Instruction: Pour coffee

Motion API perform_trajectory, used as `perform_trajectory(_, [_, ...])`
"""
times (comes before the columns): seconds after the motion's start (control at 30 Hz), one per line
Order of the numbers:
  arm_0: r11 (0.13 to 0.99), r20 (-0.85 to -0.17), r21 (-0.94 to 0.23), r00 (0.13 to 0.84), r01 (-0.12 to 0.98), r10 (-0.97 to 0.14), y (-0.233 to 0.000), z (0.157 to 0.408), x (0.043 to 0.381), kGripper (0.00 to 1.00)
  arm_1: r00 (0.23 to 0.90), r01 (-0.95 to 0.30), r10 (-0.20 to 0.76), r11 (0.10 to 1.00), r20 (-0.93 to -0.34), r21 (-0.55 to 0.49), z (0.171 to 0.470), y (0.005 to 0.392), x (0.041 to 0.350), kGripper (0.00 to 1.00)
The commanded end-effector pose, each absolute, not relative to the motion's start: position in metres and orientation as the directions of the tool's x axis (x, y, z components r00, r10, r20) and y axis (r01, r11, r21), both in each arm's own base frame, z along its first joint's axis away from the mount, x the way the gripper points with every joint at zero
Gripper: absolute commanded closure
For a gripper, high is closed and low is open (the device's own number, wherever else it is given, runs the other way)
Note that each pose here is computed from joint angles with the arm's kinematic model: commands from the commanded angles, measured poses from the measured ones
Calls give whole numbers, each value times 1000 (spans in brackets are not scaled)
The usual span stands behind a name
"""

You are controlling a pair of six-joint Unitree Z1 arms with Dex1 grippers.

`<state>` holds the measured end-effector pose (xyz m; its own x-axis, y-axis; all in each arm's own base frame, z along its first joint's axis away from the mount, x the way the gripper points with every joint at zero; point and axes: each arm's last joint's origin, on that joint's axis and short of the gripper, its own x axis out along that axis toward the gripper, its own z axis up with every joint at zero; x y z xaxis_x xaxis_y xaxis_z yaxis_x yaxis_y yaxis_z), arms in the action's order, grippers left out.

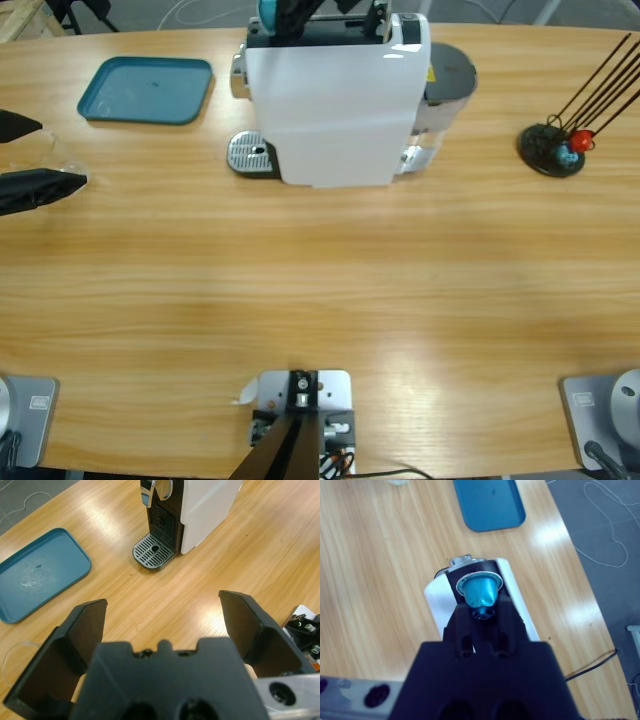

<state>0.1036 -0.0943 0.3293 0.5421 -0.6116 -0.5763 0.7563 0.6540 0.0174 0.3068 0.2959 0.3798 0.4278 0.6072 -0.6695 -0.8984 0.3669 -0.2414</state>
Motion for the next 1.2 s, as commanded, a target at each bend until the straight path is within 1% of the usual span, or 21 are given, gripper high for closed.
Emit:
perform_trajectory(0.03, [661,-583,-9,533,750,-613,-89,315,99,0,357,-920,572,354,-738,-170,339,299,317,975])
perform_trajectory(0.1, [663,-583,-12,533,749,-613,-89,314,98,0,353,-920,566,354,-745,-167,335,299,317,967])
perform_trajectory(0.13, [663,-584,-13,533,749,-613,-88,314,98,0,354,-920,564,355,-746,-167,334,299,316,933])
perform_trajectory(0.2, [663,-583,-13,533,748,-613,-87,313,97,0,361,-916,557,361,-748,-174,336,298,316,656])
perform_trajectory(0.27, [663,-589,-15,530,748,-610,-87,310,96,0,366,-914,553,364,-749,-179,336,297,316,286])
perform_trajectory(0.33, [667,-590,-20,530,745,-610,-86,307,95,0,373,-912,551,367,-747,-185,338,296,315,56])
perform_trajectory(0.37, [668,-587,-23,531,744,-611,-85,306,94,0,378,-910,554,368,-742,-189,341,295,314,7])
perform_trajectory(0.53, [669,-580,-23,535,743,-614,-84,305,93,0,440,-890,585,387,-681,-242,368,290,305,0])
perform_trajectory(0.57, [669,-579,-22,535,743,-614,-84,305,93,0,446,-889,600,383,-664,-251,377,291,300,8])
perform_trajectory(0.6, [669,-578,-22,536,743,-615,-84,306,93,0,446,-891,621,375,-645,-255,386,292,294,83])
perform_trajectory(0.63, [669,-577,-22,538,743,-615,-84,306,93,0,432,-900,654,358,-622,-248,396,294,284,287])
perform_trajectory(0.67, [670,-573,-22,539,742,-617,-85,306,94,0,403,-913,695,347,-596,-213,406,298,270,529])
perform_trajectory(0.73, [670,-571,-21,541,742,-617,-85,307,94,0,379,-922,725,350,-575,-166,419,303,244,985])
perform_trajectory(0.8, [674,-570,-17,546,739,-614,-84,307,94,0,411,-904,704,399,-579,-156,417,305,215,1000])
perform_trajectory(0.83, [674,-566,-17,549,738,-615,-84,308,93,0,427,-888,691,442,-583,-126,409,303,203,1000])
perform_trajectory(0.9, [672,-551,-16,554,741,-624,-84,313,93,0,526,-774,574,629,-627,-73,388,287,187,1000])
perform_trajectory(0.97, [670,-534,-14,561,742,-633,-82,317,91,0,595,-610,461,793,-658,5,370,257,174,1000])
perform_trajectory(1.0, [670,-529,-13,564,742,-634,-81,319,90,0,637,-515,411,856,-653,36,366,242,168,1000])
perform_trajectory(1.07, [670,-523,-12,567,742,-637,-80,320,88,0,714,-367,328,928,-618,68,367,218,160,1000])
perform_trajectory(1.13, [669,-520,-12,567,743,-639,-79,322,87,0,766,-282,292,953,-572,109,374,202,164,1000])
perform_trajectory(1.2, [666,-521,-15,562,746,-642,-79,322,87,0,814,-239,303,952,-496,189,385,193,176,1000])
